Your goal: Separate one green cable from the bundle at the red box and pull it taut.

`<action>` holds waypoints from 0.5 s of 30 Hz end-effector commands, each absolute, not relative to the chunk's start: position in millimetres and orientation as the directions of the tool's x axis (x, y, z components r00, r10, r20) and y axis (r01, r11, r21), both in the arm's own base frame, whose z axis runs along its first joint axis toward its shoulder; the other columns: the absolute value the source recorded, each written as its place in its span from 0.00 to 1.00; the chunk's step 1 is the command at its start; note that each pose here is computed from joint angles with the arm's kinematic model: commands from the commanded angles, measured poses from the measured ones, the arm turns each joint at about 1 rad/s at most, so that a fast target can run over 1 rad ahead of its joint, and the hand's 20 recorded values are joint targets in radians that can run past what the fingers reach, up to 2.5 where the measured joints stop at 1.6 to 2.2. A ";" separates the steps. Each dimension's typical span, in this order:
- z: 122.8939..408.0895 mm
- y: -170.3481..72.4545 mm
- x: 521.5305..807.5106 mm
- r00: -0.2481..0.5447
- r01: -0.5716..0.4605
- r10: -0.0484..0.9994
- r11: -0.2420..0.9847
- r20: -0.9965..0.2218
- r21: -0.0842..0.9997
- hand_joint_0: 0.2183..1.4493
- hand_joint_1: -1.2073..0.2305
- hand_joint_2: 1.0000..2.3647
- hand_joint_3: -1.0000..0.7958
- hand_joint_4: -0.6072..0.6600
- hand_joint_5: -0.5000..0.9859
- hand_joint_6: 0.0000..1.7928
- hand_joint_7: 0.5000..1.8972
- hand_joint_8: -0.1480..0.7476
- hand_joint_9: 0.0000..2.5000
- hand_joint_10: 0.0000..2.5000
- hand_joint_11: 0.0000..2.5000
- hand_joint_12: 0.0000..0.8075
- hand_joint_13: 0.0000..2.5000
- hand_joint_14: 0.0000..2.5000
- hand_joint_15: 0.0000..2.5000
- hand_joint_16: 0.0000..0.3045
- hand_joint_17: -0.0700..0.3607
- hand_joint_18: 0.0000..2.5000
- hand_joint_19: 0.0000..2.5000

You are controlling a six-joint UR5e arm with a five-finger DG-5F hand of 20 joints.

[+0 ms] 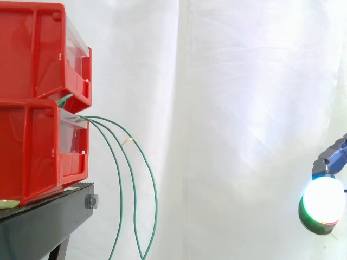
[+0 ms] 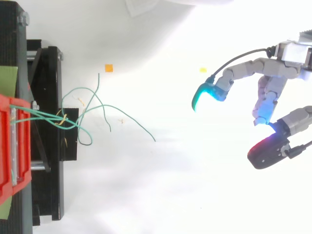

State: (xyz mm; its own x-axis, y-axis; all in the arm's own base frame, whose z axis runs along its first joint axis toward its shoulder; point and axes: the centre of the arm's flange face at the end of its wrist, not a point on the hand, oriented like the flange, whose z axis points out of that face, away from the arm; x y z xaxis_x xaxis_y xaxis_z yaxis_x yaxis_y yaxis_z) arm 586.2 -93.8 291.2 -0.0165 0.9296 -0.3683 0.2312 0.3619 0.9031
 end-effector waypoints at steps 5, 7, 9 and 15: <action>292.1 -93.5 586.1 -0.016 0.229 0.930 0.362 -0.368 0.904 0.29 0.39 0.00 0.28 0.69 0.24 0.28 0.16 0.49 0.51 0.01 0.24 0.48 0.47 0.01 0.27 0.19 0.46 0.40 0.30; 291.2 -94.3 586.1 -0.015 0.231 0.930 0.362 -0.368 0.903 0.29 0.38 0.00 0.28 0.69 0.24 0.28 0.16 0.49 0.50 0.01 0.24 0.49 0.47 0.01 0.27 0.19 0.46 0.41 0.30; 291.1 -94.4 586.0 -0.016 0.233 0.930 0.362 -0.368 0.903 0.29 0.38 0.00 0.28 0.69 0.24 0.28 0.16 0.49 0.50 0.01 0.24 0.49 0.47 0.01 0.27 0.19 0.46 0.41 0.30; 291.2 -93.4 586.3 -0.017 0.231 0.930 0.362 -0.368 0.903 0.28 0.38 0.00 0.28 0.68 0.24 0.28 0.16 0.49 0.50 0.01 0.25 0.49 0.48 0.01 0.27 0.19 0.46 0.40 0.30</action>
